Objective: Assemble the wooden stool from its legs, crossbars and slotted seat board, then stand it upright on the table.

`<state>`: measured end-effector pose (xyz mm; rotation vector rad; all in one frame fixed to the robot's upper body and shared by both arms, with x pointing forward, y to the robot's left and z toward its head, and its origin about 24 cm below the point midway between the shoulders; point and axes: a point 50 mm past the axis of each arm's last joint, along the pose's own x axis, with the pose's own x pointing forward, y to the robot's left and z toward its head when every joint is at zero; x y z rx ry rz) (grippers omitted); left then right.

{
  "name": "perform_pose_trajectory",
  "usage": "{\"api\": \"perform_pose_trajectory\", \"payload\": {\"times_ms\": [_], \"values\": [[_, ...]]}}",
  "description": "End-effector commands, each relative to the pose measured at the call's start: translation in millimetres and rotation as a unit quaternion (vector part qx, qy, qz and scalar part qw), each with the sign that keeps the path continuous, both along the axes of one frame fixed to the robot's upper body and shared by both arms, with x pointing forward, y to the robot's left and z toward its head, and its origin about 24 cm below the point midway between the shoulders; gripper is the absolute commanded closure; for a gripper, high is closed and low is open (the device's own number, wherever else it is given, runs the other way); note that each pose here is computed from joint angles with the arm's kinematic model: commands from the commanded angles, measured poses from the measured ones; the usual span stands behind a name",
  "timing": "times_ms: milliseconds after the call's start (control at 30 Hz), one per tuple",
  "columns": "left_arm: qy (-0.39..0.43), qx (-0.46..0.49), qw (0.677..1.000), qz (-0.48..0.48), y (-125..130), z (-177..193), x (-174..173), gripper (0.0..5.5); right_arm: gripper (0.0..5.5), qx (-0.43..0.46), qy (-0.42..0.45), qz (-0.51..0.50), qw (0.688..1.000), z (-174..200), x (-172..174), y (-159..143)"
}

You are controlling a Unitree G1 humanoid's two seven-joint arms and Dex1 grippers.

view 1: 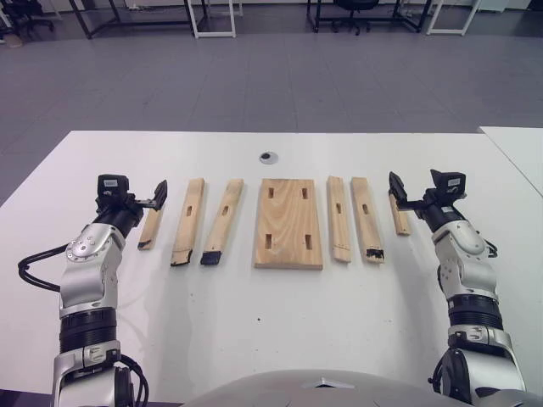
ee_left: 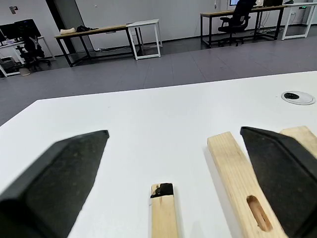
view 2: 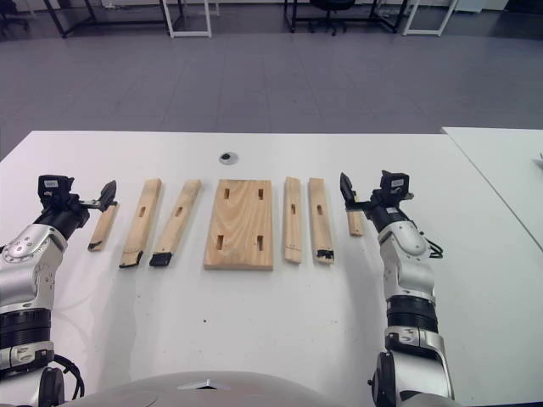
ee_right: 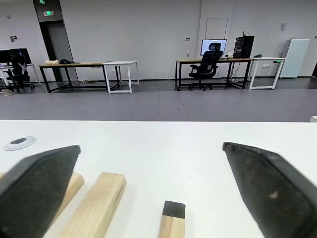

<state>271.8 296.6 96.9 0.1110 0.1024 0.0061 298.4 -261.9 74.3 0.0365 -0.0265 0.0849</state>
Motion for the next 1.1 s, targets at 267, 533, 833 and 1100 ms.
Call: {"api": "perform_pose_trajectory", "payload": {"times_ms": [267,533,833,1100], "values": [[0.183,-0.035,0.982,0.032,17.8,-65.9,-29.3,1.64,0.1,-0.01,0.003,-0.001,1.0,-1.5,1.2,0.8],[0.202,-0.045,0.978,0.029,18.1,-76.5,-42.6,2.99,0.1,-0.015,0.007,0.002,1.0,-2.8,0.6,1.2],[0.157,0.014,0.987,0.022,22.2,-65.9,-40.8,4.2,0.1,-0.028,0.016,0.006,0.999,-3.1,3.0,3.0],[-0.185,-0.002,0.953,-0.241,-110.0,63.4,15.7,4.2,0.1,0.336,-0.045,0.28,0.898,94.6,22.6,131.3]]}}
